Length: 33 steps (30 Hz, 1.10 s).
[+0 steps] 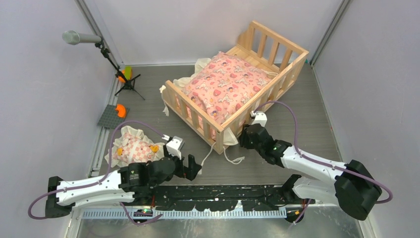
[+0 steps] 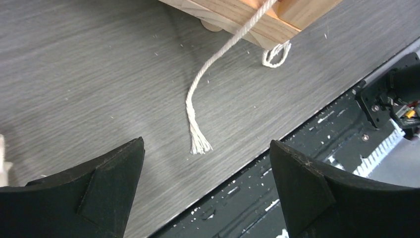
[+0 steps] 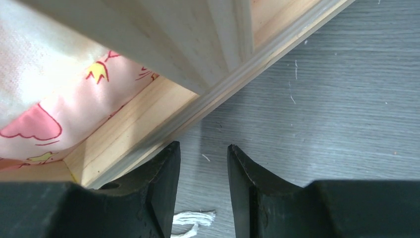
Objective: Set up the pet bed
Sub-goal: Adjust the bed frame at the center of the board.
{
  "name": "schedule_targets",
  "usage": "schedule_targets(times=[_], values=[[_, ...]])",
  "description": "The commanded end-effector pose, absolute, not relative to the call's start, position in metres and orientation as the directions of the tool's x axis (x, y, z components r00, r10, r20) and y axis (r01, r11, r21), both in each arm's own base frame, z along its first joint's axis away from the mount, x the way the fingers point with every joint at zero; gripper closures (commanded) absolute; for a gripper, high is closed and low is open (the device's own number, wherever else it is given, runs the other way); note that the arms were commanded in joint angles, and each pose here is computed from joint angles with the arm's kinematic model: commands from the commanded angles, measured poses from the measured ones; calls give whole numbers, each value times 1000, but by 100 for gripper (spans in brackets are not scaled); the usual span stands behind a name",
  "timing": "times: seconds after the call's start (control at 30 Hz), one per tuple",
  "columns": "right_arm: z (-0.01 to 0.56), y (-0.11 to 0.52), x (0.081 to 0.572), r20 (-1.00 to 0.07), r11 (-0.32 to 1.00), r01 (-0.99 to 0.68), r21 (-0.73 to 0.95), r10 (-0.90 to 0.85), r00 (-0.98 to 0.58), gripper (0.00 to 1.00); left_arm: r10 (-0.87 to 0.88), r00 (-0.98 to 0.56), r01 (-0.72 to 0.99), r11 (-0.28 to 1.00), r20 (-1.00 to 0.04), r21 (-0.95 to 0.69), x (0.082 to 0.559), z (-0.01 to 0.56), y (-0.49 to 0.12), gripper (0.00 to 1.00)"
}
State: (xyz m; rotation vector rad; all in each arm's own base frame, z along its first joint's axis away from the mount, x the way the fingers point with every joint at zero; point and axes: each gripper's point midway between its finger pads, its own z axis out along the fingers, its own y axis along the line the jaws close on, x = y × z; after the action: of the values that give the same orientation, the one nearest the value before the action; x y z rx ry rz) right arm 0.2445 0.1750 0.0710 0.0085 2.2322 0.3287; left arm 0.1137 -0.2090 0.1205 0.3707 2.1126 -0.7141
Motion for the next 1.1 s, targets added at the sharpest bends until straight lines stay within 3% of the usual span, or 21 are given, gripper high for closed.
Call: schedule_targets(times=[0.0,0.23,0.37,0.67,0.77,0.9,1.07], values=[[136,198,301,-832,923,-122,364,264,-488,55,-43,-514,483,811,-857,-331,130,147,-208,1],[144,186,344,-828,927,-68,369,295,-478,55,-29,-502,495,810,-864,-315,131,152,-210,6],[142,180,355,-825,935,-61,348,275,-493,55,-19,-497,487,821,-868,-297,132,151,-206,2],[141,174,286,-817,887,-193,420,277,-506,53,-36,-415,457,856,-909,-242,154,157,-194,0],[147,153,277,-818,892,-107,440,348,-457,53,-44,-421,458,852,-906,-254,165,159,-196,0],[155,93,281,-832,900,200,386,434,-345,53,-40,-396,527,808,-917,-263,171,177,-208,0],[174,83,301,-820,883,267,385,460,-341,51,18,-293,620,765,-956,-175,175,207,-221,0]])
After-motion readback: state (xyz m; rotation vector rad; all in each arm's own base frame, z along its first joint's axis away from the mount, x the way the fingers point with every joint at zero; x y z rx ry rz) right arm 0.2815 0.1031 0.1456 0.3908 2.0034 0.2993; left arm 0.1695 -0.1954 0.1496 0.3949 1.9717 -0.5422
